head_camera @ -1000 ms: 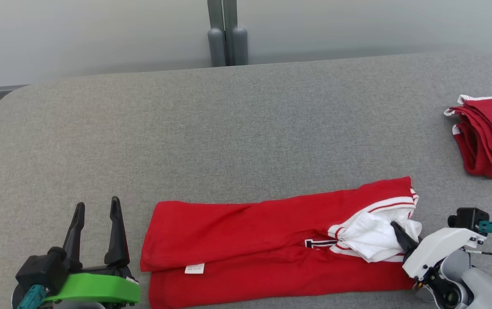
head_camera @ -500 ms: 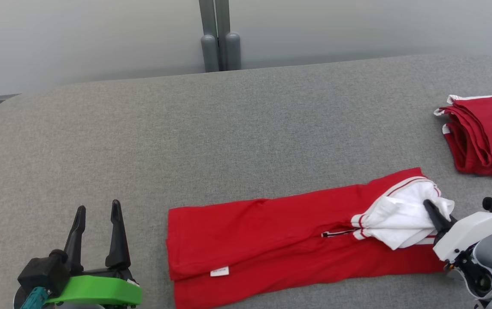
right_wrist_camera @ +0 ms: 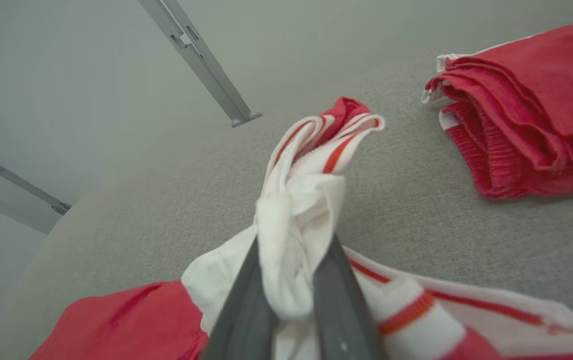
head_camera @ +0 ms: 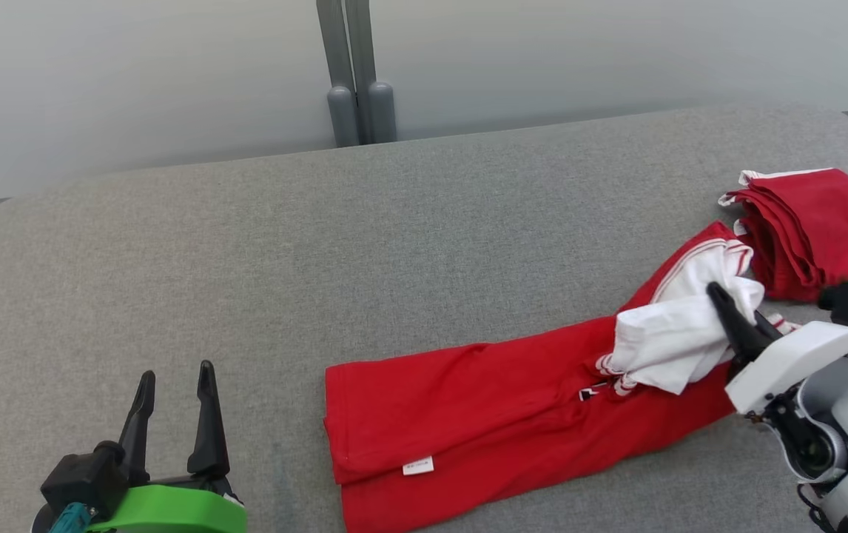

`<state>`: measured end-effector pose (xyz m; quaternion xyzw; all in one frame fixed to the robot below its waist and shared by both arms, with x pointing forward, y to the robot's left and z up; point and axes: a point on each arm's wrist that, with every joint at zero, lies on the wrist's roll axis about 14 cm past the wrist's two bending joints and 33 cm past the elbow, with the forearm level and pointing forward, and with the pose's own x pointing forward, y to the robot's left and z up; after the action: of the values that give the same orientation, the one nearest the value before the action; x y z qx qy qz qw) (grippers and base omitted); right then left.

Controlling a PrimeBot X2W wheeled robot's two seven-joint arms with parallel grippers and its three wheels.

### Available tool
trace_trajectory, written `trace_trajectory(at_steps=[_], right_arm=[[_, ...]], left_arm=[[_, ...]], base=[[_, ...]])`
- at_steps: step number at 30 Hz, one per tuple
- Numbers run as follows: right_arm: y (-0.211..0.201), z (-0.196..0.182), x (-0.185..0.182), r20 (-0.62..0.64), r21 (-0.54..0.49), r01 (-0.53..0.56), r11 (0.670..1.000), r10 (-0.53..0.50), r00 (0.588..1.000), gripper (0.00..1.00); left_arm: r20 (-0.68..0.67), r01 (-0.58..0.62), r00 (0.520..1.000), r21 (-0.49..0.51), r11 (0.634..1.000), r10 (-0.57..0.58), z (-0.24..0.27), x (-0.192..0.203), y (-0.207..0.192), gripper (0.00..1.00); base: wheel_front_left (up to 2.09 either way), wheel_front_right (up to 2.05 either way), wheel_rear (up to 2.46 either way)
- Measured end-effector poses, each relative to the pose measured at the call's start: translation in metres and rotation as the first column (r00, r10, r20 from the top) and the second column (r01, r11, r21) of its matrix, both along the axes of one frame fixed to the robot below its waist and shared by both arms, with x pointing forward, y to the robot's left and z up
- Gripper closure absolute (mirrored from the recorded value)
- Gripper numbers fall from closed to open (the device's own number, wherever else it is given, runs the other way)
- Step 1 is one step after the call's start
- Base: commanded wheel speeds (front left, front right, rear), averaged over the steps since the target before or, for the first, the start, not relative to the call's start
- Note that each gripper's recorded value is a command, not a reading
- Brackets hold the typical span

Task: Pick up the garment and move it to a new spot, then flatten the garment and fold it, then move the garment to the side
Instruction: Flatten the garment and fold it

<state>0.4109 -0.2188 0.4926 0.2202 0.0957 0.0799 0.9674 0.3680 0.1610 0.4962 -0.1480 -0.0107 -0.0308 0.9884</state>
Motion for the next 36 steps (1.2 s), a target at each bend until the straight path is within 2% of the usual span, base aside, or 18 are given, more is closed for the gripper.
trace_trajectory(at_steps=[5,10,15,20,29,36], right_arm=[[0.052,0.026,-0.001,0.078,0.006,-0.137,0.991,0.136,0.988,1.0],[0.1,0.026,-0.009,0.076,0.027,-0.249,0.968,0.246,0.966,1.0],[0.161,0.026,-0.018,0.069,0.086,-0.364,0.928,0.359,0.931,1.0],[0.211,0.017,-0.027,0.028,0.103,-0.465,0.879,0.465,0.885,1.0],[0.257,-0.012,-0.033,-0.055,0.161,-0.519,0.839,0.533,0.844,1.0],[0.286,-0.021,-0.036,-0.074,0.181,-0.555,0.812,0.574,0.816,1.0]], left_arm=[[0.002,-0.013,1.0,0.005,1.0,0.013,0.002,-0.006,0.006,0.0],[0.009,-0.054,0.999,0.001,0.999,0.054,0.005,-0.014,0.018,0.0],[-0.004,-0.097,0.995,0.0,0.995,0.097,0.002,-0.026,0.031,0.0],[-0.007,-0.142,0.99,0.0,0.99,0.142,0.002,-0.038,0.045,0.0],[-0.007,-0.224,0.975,0.007,0.975,0.224,0.004,-0.058,0.071,0.0],[-0.008,-0.273,0.962,0.012,0.962,0.273,0.004,-0.071,0.086,0.0]], base=[[0.0,0.0,0.0],[0.0,0.0,0.0],[0.0,0.0,0.0],[0.0,0.0,0.0],[0.0,0.0,0.0],[0.0,0.0,0.0]])
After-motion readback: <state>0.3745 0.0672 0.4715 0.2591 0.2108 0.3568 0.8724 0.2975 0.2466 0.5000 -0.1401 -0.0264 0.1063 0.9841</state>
